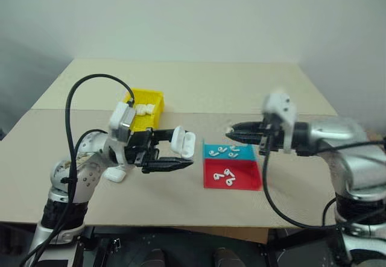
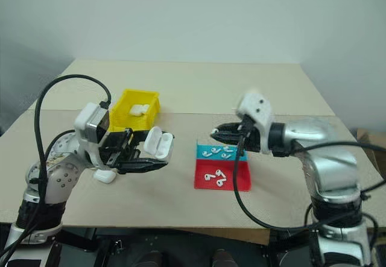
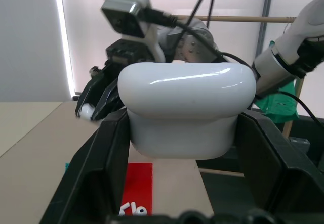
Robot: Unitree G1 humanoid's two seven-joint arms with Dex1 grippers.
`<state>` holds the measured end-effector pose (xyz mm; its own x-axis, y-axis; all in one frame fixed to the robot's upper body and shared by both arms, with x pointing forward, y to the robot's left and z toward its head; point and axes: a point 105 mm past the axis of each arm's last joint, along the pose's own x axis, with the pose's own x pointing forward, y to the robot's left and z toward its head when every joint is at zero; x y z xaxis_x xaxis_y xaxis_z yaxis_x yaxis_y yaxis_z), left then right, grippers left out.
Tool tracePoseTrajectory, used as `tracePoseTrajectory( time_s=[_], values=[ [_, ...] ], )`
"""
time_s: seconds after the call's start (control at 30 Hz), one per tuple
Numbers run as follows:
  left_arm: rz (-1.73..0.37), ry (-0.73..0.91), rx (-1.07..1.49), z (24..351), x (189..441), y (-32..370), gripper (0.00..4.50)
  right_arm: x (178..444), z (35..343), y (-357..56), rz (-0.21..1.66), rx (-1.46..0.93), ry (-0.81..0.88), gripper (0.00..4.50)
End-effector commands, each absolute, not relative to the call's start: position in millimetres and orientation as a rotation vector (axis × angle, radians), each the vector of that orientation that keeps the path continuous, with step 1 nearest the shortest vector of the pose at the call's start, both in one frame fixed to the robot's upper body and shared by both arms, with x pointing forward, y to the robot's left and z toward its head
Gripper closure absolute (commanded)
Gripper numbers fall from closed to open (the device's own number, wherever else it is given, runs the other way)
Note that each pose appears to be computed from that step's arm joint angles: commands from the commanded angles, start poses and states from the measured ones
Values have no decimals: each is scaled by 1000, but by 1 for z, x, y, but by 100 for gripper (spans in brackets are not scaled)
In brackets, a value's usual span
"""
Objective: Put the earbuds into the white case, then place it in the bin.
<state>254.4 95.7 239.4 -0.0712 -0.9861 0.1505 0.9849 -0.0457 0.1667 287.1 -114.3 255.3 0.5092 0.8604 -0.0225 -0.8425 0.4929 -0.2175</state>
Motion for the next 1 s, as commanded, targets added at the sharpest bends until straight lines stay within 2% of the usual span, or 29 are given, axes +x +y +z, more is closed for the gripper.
tracePoseTrajectory(
  time_s=[0.03,0.17,0.33,0.73,1.0],
  values=[
    [-1651,-288,17,249,254,89,171,274,289,-114,984,70,-293,388],
    [-1669,-274,25,250,261,85,171,261,299,-84,1086,244,-337,388],
    [-1690,-277,46,253,267,79,171,253,292,-65,1160,276,-311,388],
    [-1705,-272,68,256,274,78,171,246,284,-52,1202,233,-298,388],
    [-1708,-285,67,258,272,78,171,253,274,-52,1141,118,-296,388]
  ],
)
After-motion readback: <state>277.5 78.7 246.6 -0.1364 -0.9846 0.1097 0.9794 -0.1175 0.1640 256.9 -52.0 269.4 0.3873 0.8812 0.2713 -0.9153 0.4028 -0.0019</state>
